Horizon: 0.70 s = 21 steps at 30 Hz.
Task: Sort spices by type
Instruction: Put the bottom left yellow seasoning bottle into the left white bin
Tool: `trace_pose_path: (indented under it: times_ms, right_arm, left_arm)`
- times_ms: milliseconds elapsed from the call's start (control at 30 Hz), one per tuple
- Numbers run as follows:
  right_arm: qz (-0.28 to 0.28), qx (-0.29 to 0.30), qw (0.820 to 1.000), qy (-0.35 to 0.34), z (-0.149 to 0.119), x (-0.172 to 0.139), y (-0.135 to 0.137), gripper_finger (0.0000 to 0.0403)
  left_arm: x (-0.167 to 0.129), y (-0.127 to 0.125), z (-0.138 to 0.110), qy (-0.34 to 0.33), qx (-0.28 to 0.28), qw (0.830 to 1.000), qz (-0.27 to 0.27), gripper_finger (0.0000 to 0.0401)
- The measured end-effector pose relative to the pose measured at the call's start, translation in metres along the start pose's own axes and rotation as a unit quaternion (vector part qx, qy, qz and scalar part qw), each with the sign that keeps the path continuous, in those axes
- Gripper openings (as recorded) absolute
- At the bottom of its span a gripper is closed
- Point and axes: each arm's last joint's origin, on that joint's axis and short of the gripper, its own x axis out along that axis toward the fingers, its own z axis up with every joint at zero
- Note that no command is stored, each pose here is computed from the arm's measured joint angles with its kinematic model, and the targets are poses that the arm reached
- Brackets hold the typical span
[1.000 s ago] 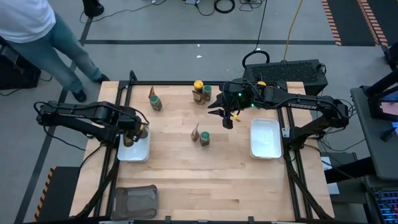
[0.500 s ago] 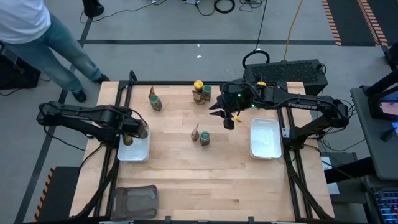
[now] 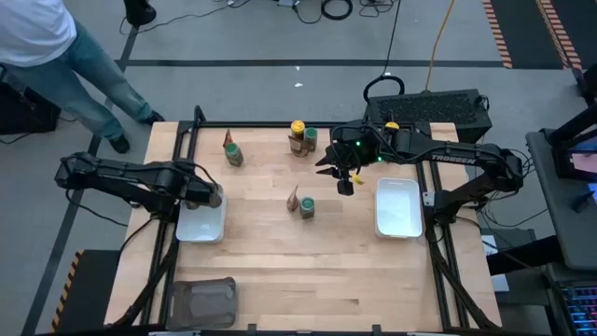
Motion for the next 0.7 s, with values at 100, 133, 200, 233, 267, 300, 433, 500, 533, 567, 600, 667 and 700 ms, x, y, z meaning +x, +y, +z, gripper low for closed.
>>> trace_pose_path:
  times_ms: [100, 133, 200, 233, 267, 300, 433, 500, 533, 567, 600, 667, 700]
  right_arm:
    - [0.0, -0.005, 1.0, 0.0, 0.0, 0.0, -0.0001, 0.0082]
    - [0.0, -0.008, 1.0, 0.0, 0.0, 0.0, 0.0, 0.0082]
    - [0.0, -0.011, 1.0, -0.001, 0.0002, 0.0, -0.0002, 0.0082]
    - [0.0, -0.011, 1.0, -0.001, 0.0002, 0.0, -0.0002, 0.0082]
    - [-0.001, -0.011, 1.0, -0.001, 0.0002, 0.0, -0.0002, 0.0082]
    - [-0.001, -0.011, 1.0, -0.001, 0.0002, 0.0, -0.0002, 0.0082]
    - [-0.001, -0.012, 1.0, -0.001, 0.0003, 0.0, -0.0002, 0.0082]
    - [-0.001, -0.015, 1.0, -0.003, 0.0005, 0.0, -0.0003, 0.0082]
    - [-0.001, -0.018, 1.0, -0.003, 0.0006, 0.0, -0.0003, 0.0082]
    - [-0.001, -0.02, 1.0, -0.003, 0.0006, 0.0, -0.0003, 0.0082]
    - [-0.001, -0.021, 1.0, -0.004, 0.0007, 0.0, -0.0003, 0.0082]
    - [-0.002, -0.021, 1.0, -0.004, 0.0008, 0.0, -0.0004, 0.0082]
    - [-0.002, -0.021, 1.0, -0.004, 0.0008, 0.0, -0.0003, 0.0082]
  left_arm:
    - [0.0001, -0.0001, 0.0004, -0.006, -0.001, 1.0, 0.001, 0.0247]
    - [0.0001, -0.0001, 0.0006, -0.008, -0.002, 1.0, 0.002, 0.0247]
    - [0.0001, 0.0003, 0.0009, -0.009, -0.009, 1.0, 0.003, 0.0247]
    - [0.0, 0.0004, 0.001, -0.011, -0.013, 1.0, 0.004, 0.0247]
    - [-0.0001, 0.0004, 0.0012, -0.013, -0.014, 1.0, 0.004, 0.0247]
    - [-0.0001, 0.0004, 0.0012, -0.014, -0.017, 1.0, 0.004, 0.0247]
    - [-0.0004, -0.0007, 0.0018, -0.02, -0.037, 0.999, 0.006, 0.0247]
    - [0.0001, -0.0018, 0.0016, -0.021, -0.036, 0.999, 0.01, 0.0247]
    - [0.0004, -0.0027, 0.0016, -0.021, -0.035, 0.999, 0.012, 0.0247]
    - [0.0008, -0.0037, 0.0015, -0.021, -0.034, 0.999, 0.015, 0.0247]
    - [0.0012, -0.0047, 0.0013, -0.021, -0.033, 0.999, 0.018, 0.0247]
    - [0.0023, -0.0071, 0.001, -0.021, -0.03, 0.999, 0.025, 0.0247]
    - [0.0028, -0.0084, 0.0008, -0.021, -0.029, 0.999, 0.029, 0.0247]
